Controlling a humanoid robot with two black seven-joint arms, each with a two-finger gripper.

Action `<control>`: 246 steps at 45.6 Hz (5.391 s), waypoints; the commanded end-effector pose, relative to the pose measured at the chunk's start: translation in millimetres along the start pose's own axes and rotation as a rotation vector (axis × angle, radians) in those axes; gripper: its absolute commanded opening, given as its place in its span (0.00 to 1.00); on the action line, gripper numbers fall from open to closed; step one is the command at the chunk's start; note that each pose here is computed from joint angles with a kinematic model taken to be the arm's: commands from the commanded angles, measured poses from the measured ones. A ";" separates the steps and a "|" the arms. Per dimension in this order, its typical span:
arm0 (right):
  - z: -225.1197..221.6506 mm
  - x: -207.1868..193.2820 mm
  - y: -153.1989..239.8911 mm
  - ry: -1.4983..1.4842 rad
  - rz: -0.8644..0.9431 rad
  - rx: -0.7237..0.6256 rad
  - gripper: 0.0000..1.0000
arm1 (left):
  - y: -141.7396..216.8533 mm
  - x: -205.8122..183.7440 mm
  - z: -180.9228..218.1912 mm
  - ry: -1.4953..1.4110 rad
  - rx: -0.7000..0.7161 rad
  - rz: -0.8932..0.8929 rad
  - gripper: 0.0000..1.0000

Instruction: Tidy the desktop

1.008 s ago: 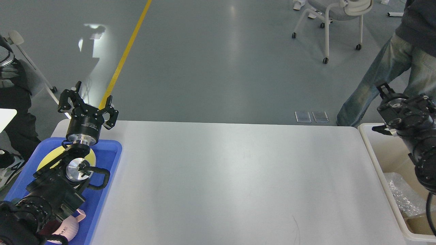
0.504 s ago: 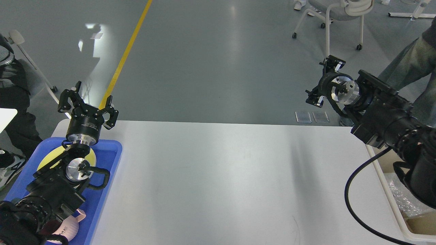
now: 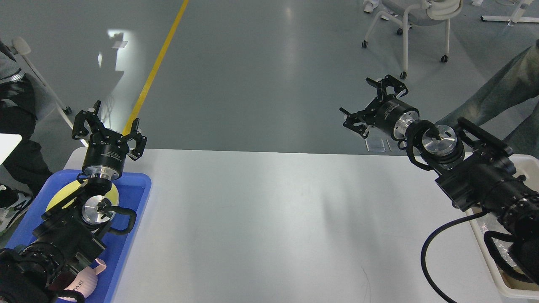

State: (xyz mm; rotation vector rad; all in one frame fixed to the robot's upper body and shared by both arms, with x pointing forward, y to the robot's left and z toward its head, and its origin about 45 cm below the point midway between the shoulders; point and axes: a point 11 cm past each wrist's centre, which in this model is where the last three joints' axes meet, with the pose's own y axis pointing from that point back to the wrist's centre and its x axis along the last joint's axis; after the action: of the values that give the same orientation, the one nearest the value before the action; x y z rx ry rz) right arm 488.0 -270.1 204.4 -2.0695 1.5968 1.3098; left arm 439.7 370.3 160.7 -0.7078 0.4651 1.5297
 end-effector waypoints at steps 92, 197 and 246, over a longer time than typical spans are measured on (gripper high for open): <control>156.0 22.4 -13.4 -0.402 -0.002 -0.102 1.00 | 0.5 -0.6 0.5 0.008 0.000 -0.013 0.97; 135.8 19.3 -26.4 0.081 0.096 0.217 1.00 | 0.5 -0.4 0.5 0.007 0.000 -0.011 0.97; 136.3 18.8 -26.3 0.081 0.092 0.215 1.00 | 0.5 -0.6 0.5 0.008 0.000 -0.013 0.97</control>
State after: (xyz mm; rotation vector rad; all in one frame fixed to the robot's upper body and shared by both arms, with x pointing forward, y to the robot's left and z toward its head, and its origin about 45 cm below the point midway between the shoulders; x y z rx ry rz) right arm 441.5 -185.4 102.7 -1.9621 1.7995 1.0408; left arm 439.1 370.2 161.4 -0.7156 0.4654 1.5156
